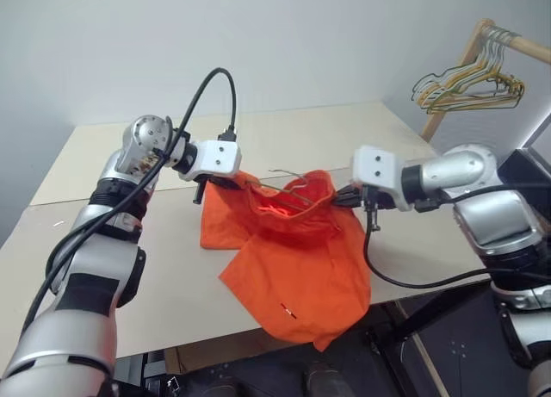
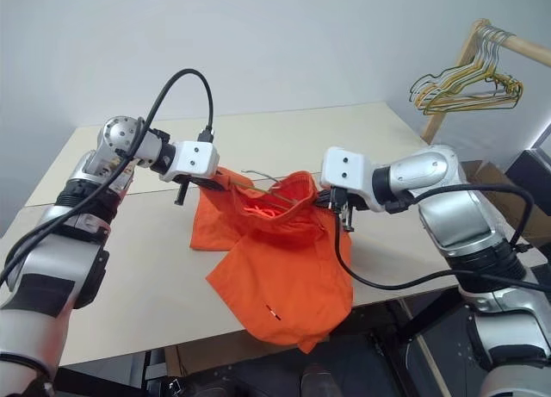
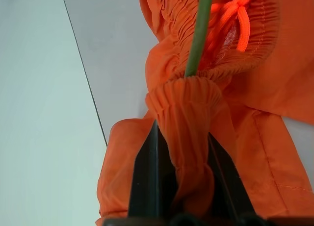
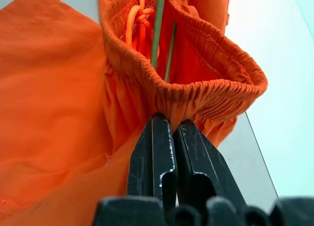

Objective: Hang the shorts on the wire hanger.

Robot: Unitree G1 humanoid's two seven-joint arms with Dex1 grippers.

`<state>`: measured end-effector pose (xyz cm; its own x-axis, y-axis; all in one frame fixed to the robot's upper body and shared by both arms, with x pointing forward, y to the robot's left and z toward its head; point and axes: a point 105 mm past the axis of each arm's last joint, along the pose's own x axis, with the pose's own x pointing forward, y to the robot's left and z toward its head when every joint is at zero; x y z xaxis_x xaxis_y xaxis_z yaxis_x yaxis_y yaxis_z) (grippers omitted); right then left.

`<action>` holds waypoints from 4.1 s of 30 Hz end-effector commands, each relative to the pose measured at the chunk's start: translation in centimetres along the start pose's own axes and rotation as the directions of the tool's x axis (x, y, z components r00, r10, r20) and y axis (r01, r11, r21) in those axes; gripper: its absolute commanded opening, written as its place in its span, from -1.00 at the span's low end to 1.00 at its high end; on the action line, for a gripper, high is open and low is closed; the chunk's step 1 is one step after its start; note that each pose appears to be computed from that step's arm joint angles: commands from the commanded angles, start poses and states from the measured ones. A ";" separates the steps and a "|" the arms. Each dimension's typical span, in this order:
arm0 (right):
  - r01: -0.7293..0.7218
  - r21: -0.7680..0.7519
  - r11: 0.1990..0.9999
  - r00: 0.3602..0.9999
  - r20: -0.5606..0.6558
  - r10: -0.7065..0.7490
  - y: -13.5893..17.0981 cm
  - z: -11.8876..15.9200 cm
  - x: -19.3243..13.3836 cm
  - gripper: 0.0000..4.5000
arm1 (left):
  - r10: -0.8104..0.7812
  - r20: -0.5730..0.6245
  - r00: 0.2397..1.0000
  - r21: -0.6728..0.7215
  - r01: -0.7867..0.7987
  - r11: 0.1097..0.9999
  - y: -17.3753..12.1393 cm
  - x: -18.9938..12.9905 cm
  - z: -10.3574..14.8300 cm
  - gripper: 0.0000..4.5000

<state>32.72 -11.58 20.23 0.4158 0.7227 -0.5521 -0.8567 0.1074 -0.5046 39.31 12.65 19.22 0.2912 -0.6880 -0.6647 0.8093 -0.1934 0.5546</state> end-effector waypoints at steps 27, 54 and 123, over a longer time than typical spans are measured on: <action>0.114 0.274 0.955 0.992 -0.081 -0.096 -1.0 -3.2 1.9 0.61 | 0.128 0.063 0.990 -0.038 -0.126 0.991 1.1 -1.5 0.6 -1.00; 0.146 0.326 0.934 0.988 0.001 -0.155 -1.6 -2.5 1.4 -1.00 | 0.237 0.076 0.968 -0.142 -0.225 0.964 1.6 -2.6 -0.8 -0.17; 0.470 0.391 -0.791 -0.014 -0.893 -0.449 -8.3 -20.7 -25.3 -1.00 | 0.590 0.638 0.495 -0.567 -0.216 0.795 -3.9 -5.0 8.7 1.00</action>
<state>35.78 -43.99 21.53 0.6228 -0.6418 -0.4475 0.7815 0.5370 0.3175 30.62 10.75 23.96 0.3188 -0.8967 0.3070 0.8737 0.4036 0.2715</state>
